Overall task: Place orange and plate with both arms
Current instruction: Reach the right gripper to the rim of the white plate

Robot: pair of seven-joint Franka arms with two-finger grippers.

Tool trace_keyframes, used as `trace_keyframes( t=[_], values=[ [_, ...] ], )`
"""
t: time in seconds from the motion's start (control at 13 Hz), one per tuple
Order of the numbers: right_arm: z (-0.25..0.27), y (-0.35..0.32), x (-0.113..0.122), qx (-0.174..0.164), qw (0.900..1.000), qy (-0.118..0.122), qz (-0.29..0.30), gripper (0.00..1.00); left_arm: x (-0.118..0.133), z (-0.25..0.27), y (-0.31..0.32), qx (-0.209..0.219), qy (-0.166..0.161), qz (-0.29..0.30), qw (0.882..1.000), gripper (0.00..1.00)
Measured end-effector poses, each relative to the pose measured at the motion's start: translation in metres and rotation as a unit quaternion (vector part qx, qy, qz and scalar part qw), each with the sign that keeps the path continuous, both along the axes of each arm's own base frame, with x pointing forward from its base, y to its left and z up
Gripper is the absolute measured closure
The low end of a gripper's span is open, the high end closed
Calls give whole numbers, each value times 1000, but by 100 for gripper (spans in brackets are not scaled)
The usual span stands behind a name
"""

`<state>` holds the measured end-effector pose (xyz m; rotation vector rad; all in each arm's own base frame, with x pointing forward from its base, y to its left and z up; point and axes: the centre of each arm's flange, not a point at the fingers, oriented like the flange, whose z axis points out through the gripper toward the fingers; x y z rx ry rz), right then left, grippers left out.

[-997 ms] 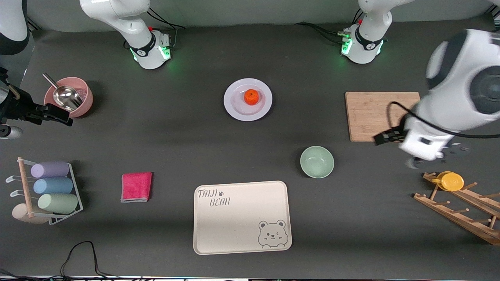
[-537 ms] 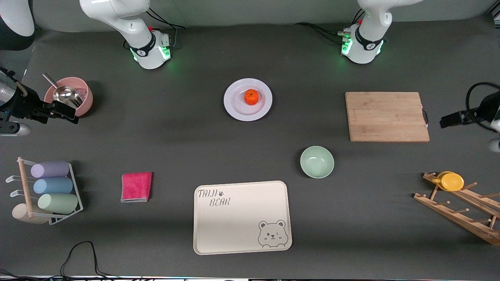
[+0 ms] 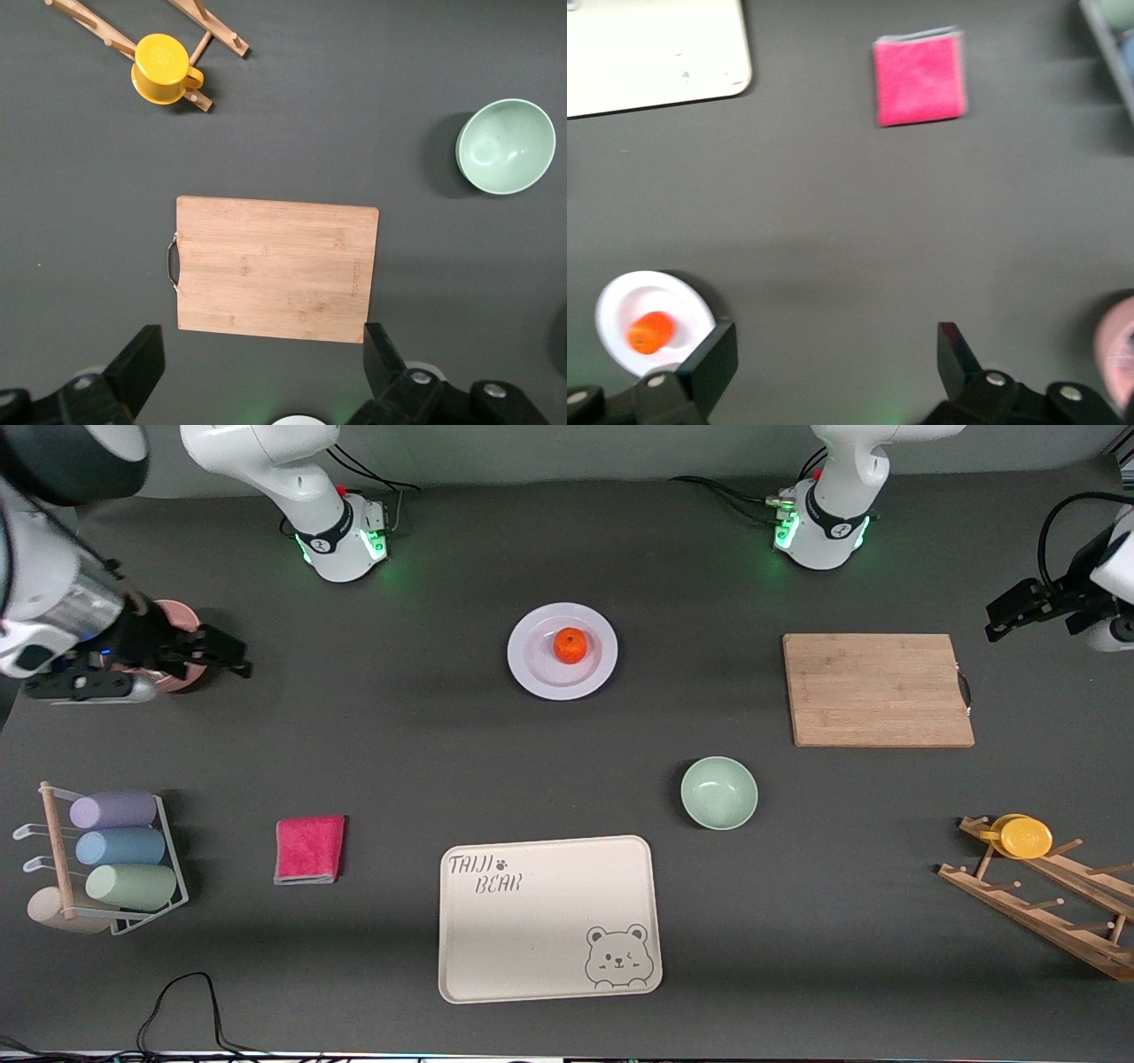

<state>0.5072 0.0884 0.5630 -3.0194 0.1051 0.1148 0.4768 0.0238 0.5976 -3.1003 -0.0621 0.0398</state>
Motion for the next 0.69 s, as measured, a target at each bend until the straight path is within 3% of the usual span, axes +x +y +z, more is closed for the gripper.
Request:
trace_keyframes(
  t=[0.38,0.54,0.69],
  values=[
    [-69,87,-41,127,991,-7,-32,0,-9,-8,1,-2,5,-31,1000,0],
    [-102,105,-55,171,984,-5,-52,0,-9,-8,2,-3,5,-31,1000,0],
    [-140,107,-70,240,969,-1,-51,0,-9,-14,3,-3,10,-30,999,0]
  ],
)
